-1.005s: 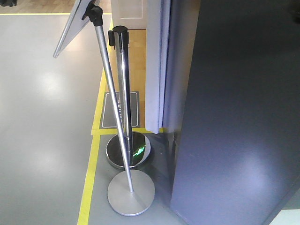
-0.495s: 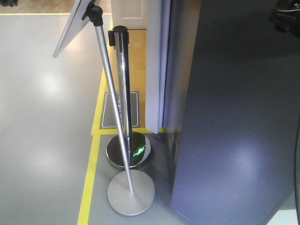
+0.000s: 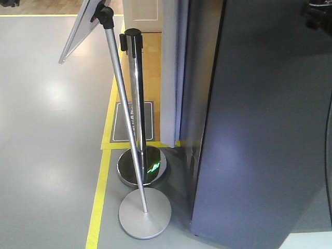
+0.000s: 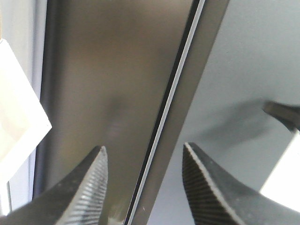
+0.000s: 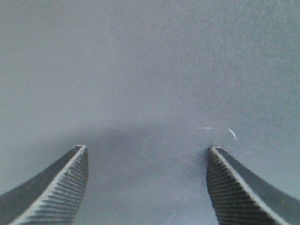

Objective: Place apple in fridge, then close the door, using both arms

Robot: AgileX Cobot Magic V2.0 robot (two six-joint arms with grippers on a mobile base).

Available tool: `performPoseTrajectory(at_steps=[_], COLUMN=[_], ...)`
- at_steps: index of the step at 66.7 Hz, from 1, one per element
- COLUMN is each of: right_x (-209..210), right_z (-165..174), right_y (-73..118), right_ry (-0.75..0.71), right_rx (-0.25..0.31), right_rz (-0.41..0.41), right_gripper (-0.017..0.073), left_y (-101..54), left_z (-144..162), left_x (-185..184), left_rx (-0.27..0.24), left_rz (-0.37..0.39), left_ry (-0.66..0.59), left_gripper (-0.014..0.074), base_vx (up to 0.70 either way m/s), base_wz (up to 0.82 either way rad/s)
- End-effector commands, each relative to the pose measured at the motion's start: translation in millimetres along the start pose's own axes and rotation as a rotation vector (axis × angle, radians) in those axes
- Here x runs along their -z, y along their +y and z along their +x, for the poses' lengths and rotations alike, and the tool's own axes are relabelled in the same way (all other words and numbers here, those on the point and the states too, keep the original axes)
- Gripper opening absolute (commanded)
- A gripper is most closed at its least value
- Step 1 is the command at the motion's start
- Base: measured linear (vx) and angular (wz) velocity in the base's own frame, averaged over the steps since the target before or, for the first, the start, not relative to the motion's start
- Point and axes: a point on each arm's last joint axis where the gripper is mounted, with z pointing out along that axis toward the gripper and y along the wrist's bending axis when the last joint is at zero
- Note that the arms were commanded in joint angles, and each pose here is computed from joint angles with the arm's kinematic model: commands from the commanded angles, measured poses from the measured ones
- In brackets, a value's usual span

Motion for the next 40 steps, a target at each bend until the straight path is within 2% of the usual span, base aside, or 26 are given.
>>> performPoseTrajectory(at_steps=[1,11,31,40], right_x=[0,-26,-62,-64], right_z=[-31,-32,-30,-30], right_y=[-2.8,-4.6,3.5,3.5], right_ry=[-0.074,-0.017,0.054,0.057], right_rx=[0.015,0.017,0.033,0.049], right_rz=[-0.006,-0.059,-0.154,-0.155], right_gripper=[0.0514,0.0514,0.0514,0.0514], left_y=[-17.3,-17.0,-16.3,-16.3], left_z=[-22,-22,-23,-23], left_x=[15,15,15,15], left_rx=[-0.047,-0.047,-0.047,-0.047], left_rz=[-0.018,-0.021,-0.029,-0.03], left_ry=[-0.078,-0.08,-0.085,-0.085], left_gripper=[0.0355,0.0355,0.0355,0.0355], base_vx=[0.0,0.0,0.0,0.0], base_wz=[0.0,0.0,-0.01,0.0])
